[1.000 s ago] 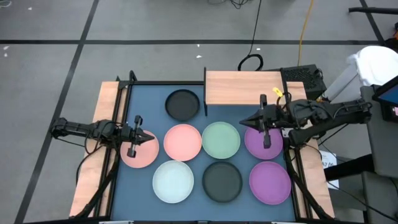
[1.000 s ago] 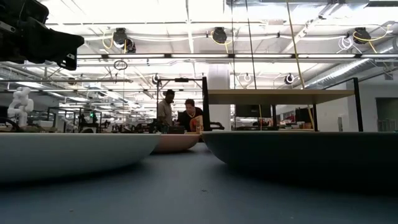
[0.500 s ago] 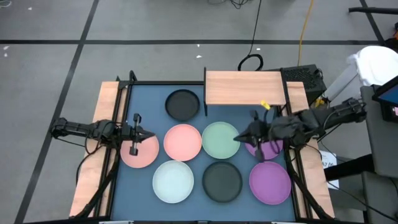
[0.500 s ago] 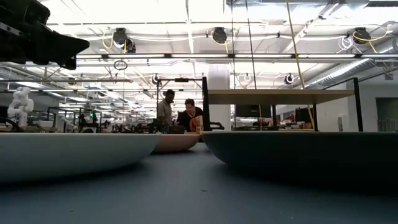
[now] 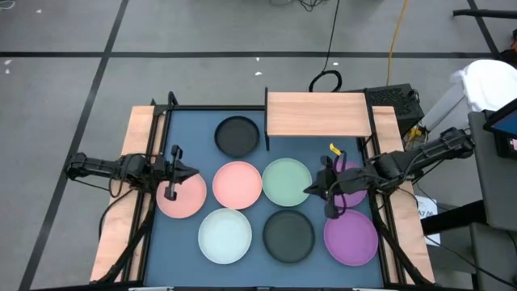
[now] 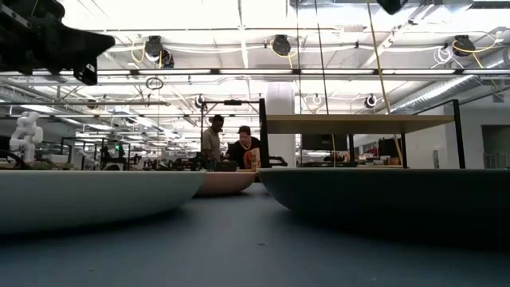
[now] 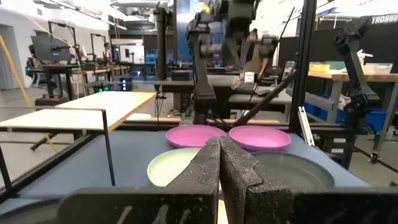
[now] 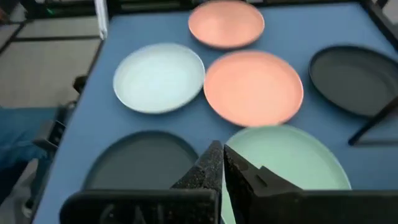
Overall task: Place and stack plates onto a shelf
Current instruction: Put the top purple plate on the shelf
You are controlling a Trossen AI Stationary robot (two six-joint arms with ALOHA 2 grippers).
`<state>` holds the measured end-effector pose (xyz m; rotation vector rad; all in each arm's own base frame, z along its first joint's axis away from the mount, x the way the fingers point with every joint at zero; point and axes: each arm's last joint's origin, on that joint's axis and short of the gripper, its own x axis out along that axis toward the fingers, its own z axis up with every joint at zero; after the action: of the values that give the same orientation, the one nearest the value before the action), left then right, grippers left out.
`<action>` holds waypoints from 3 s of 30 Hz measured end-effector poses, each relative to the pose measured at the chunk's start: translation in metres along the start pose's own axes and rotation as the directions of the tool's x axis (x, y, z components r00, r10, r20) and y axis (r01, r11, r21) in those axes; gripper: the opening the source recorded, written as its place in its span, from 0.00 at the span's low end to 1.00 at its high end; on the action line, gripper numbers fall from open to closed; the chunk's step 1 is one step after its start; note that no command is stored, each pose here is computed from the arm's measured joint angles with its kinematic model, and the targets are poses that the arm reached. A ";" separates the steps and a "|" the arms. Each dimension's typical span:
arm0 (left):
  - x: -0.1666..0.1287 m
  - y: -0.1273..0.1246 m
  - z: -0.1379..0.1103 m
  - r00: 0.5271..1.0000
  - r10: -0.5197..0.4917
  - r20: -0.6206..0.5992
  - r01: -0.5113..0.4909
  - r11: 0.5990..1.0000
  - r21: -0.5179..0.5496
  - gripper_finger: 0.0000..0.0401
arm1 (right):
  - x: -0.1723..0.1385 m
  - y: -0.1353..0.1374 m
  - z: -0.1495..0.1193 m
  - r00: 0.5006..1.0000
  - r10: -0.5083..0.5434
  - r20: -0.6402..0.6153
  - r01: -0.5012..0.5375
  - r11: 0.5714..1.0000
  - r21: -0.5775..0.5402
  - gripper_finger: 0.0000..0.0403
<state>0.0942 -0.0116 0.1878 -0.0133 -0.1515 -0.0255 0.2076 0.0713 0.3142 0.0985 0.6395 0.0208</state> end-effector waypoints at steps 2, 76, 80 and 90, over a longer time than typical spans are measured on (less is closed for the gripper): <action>0.000 0.000 0.010 1.000 0.014 0.014 -0.014 1.000 -0.018 0.01 | 0.005 -0.001 -0.008 1.000 -0.010 -0.029 0.010 1.000 0.013 0.00; 0.115 -0.008 0.083 0.858 0.068 -0.509 -0.114 0.992 -0.060 0.01 | 0.093 -0.040 -0.135 0.692 -0.118 -0.713 0.527 0.758 0.385 0.34; 0.115 -0.008 0.083 0.858 0.067 -0.510 -0.114 0.992 -0.060 0.01 | 0.093 -0.041 -0.136 0.683 -0.115 -0.721 0.532 0.755 0.384 0.20; 0.115 -0.008 0.083 0.858 0.067 -0.510 -0.102 0.994 -0.040 0.01 | 0.084 -0.039 -0.130 0.622 -0.089 -0.778 0.571 0.732 0.372 0.03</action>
<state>0.1954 -0.0208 0.2872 -0.0790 0.3826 0.0547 0.1964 0.0473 0.1566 0.6077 1.4600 -0.5753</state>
